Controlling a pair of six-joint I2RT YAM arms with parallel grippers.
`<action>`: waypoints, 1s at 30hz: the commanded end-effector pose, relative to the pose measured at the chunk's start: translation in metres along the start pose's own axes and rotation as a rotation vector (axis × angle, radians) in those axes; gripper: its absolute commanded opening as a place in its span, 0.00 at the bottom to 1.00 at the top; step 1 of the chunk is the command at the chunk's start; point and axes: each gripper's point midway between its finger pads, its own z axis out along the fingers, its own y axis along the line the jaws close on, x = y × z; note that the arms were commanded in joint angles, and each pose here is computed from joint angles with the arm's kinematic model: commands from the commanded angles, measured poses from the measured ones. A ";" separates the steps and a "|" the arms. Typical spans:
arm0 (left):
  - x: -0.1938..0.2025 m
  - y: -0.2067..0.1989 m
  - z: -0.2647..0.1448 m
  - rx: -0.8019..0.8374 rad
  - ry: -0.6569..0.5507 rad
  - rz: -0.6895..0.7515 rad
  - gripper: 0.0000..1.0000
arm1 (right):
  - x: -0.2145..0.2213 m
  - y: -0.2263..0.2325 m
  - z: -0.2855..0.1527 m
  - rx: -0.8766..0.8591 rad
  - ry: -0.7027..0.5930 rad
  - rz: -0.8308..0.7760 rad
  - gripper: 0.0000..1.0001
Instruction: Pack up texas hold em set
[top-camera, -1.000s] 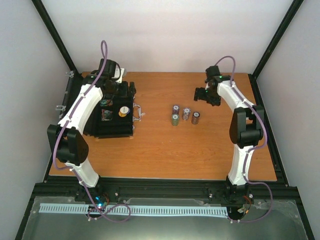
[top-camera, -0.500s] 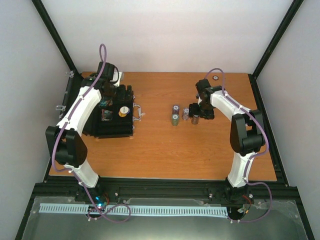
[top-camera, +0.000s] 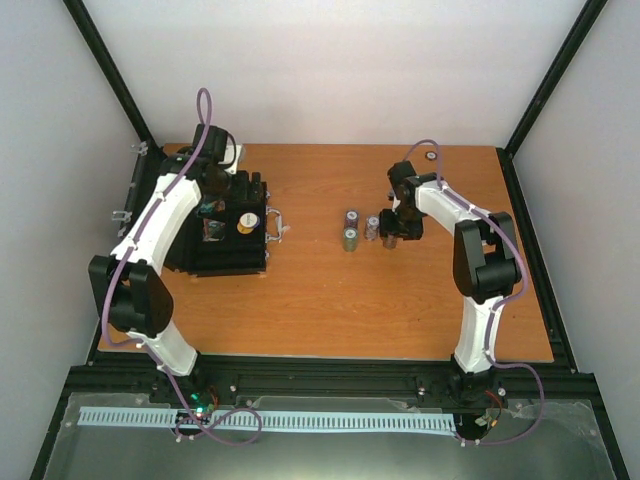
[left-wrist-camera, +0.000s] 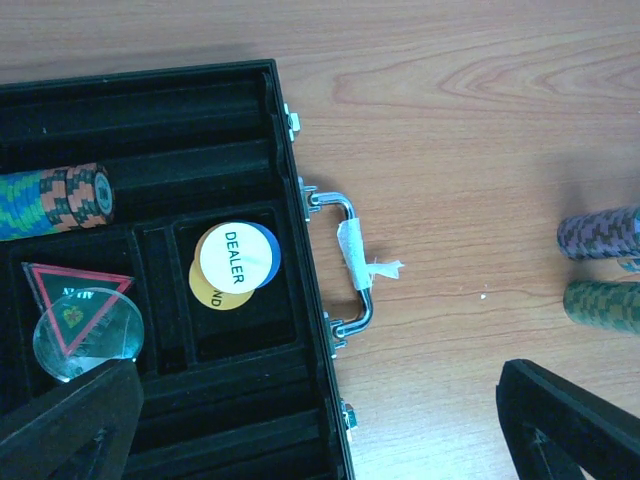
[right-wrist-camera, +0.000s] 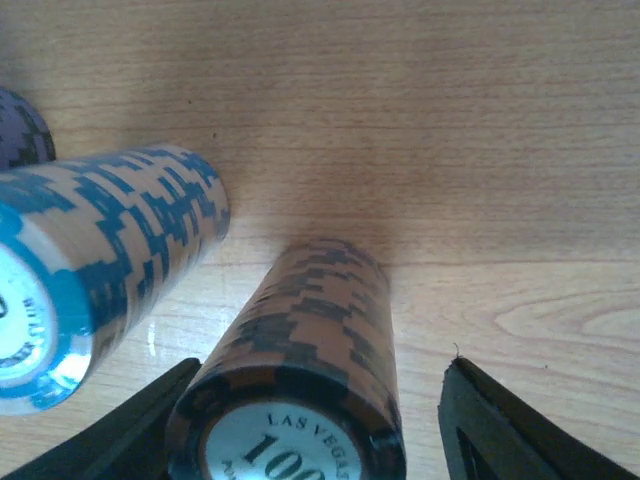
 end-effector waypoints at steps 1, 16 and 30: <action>-0.008 0.002 -0.027 -0.023 -0.059 0.024 1.00 | -0.011 0.002 0.004 -0.004 -0.024 -0.013 0.58; -0.032 0.034 -0.096 -0.119 -0.217 -0.123 1.00 | 0.005 0.043 -0.089 -0.148 -0.141 -0.083 0.03; -0.020 0.099 -0.162 -0.348 -0.381 -0.278 1.00 | 0.017 0.298 -0.142 -0.760 -0.166 -0.405 0.03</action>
